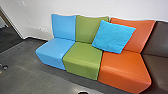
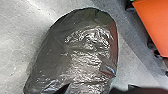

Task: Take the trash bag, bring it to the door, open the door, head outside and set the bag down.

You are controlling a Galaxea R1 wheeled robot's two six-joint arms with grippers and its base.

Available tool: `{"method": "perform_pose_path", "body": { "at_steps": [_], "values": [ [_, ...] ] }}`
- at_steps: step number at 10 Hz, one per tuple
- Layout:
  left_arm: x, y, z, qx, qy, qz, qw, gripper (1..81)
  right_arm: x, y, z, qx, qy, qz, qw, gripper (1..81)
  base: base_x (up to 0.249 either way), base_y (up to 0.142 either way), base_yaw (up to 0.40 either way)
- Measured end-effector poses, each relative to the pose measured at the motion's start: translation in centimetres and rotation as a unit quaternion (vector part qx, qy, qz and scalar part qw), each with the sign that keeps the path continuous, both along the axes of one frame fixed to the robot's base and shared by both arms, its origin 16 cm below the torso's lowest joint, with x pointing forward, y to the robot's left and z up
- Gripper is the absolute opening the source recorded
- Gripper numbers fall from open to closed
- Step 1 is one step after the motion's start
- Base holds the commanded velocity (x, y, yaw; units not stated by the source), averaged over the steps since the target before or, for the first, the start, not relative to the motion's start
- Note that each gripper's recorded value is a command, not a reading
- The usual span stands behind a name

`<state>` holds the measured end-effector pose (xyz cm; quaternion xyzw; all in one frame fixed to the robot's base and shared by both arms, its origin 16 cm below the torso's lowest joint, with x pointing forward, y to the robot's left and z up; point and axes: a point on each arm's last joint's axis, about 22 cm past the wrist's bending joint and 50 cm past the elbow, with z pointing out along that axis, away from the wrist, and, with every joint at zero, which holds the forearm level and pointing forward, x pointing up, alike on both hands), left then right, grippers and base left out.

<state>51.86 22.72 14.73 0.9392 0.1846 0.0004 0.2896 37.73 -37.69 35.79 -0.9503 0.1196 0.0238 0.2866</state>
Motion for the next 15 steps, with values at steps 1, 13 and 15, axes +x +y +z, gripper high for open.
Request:
{"method": "perform_pose_path", "body": {
  "at_steps": [1,13,15],
  "values": [
    [-0.9,-0.1,-1.9,-0.001,0.012,-0.001,0.9999,81.1,0.5,0.9,-1.7,0.008,0.003,0.002,1.0000,81.1,0.000,0.000,0.000],
    [-0.7,-2.0,-15.0,-0.015,0.028,-0.009,0.9995,81.1,0.3,1.2,-14.9,0.013,0.023,0.002,0.9997,81.1,0.000,0.000,0.000],
    [-2.2,-1.4,-17.6,-0.010,0.039,-0.006,0.9992,81.1,-0.3,1.3,-16.9,0.014,0.030,0.004,0.9994,81.1,0.000,0.000,0.000]
  ]
}}
